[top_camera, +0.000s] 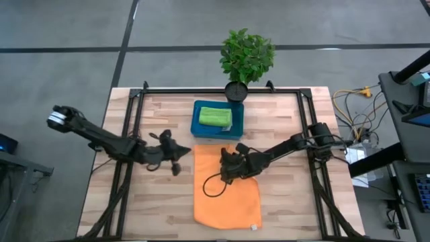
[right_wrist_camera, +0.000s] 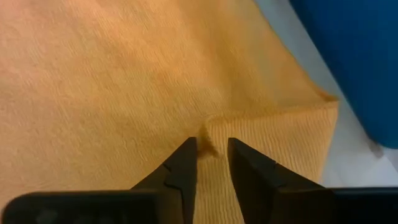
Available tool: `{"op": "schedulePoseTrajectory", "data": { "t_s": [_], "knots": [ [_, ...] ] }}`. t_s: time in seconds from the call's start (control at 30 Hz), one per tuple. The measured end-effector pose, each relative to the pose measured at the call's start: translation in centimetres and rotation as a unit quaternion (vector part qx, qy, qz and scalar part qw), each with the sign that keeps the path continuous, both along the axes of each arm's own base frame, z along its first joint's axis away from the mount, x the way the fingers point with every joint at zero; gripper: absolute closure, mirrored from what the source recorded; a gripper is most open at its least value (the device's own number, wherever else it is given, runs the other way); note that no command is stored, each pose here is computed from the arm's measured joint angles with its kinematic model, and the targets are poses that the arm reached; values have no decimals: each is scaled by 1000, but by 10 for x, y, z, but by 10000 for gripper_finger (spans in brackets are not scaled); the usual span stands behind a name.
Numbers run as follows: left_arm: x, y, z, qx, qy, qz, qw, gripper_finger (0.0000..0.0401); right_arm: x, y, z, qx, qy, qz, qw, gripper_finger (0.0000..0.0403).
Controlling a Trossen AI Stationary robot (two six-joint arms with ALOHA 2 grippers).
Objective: Fold microfiber towels
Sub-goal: Fold the yellow microfiber towel
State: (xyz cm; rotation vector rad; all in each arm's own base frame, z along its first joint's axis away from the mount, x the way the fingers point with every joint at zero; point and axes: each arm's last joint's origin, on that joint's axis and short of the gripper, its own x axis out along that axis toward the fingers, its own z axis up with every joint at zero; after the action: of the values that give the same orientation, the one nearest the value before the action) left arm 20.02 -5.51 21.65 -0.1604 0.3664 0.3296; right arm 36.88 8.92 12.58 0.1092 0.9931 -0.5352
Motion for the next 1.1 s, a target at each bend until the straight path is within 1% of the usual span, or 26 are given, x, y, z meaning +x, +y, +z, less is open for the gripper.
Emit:
{"op": "schedulePoseTrajectory", "data": {
  "t_s": [0.07, 0.13, 0.23, 0.3, 0.4, 0.5, 0.57, 0.67, 0.77, 0.9, 1.0, 1.1],
  "knots": [
    [-15, 2, -3, -19, -5, -33, 999, 401, 0, 0, 1, 1, -3, 0, 1000, 333],
    [-25, 3, -4, -49, -20, -68, 996, 401, 0, 0, 4, 3, -7, 3, 1000, 353],
    [-41, 7, -11, -68, -37, -88, 993, 401, 0, -1, 13, 7, -22, 1, 1000, 387],
    [-50, 10, -15, -77, -74, -87, 990, 401, 0, -4, 21, 10, -33, -2, 999, 392],
    [-62, 15, -21, -93, -139, -80, 983, 401, -3, -8, 42, 14, -58, -3, 998, 394],
    [-71, 19, -33, -92, -155, -81, 980, 401, -12, -15, 63, 2, -69, -19, 997, 394],
    [-76, 20, -42, -94, -156, -81, 980, 401, -23, -20, 75, -10, -66, -49, 997, 394],
    [-80, 22, -52, -94, -154, -82, 980, 401, -48, -30, 85, -23, -44, -103, 993, 394],
    [-82, 23, -60, -91, -146, -82, 982, 401, -73, -38, 80, -15, -28, -146, 989, 394],
    [-82, 23, -64, -89, -139, -82, 983, 401, -98, -44, 61, 13, -18, -196, 980, 394],
    [-82, 22, -65, -87, -131, -82, 984, 401, -110, -48, 43, 33, 2, -229, 973, 394],
    [-81, 22, -67, -84, -121, -81, 986, 401, -117, -51, 33, 41, 12, -244, 969, 394]
  ]
}}
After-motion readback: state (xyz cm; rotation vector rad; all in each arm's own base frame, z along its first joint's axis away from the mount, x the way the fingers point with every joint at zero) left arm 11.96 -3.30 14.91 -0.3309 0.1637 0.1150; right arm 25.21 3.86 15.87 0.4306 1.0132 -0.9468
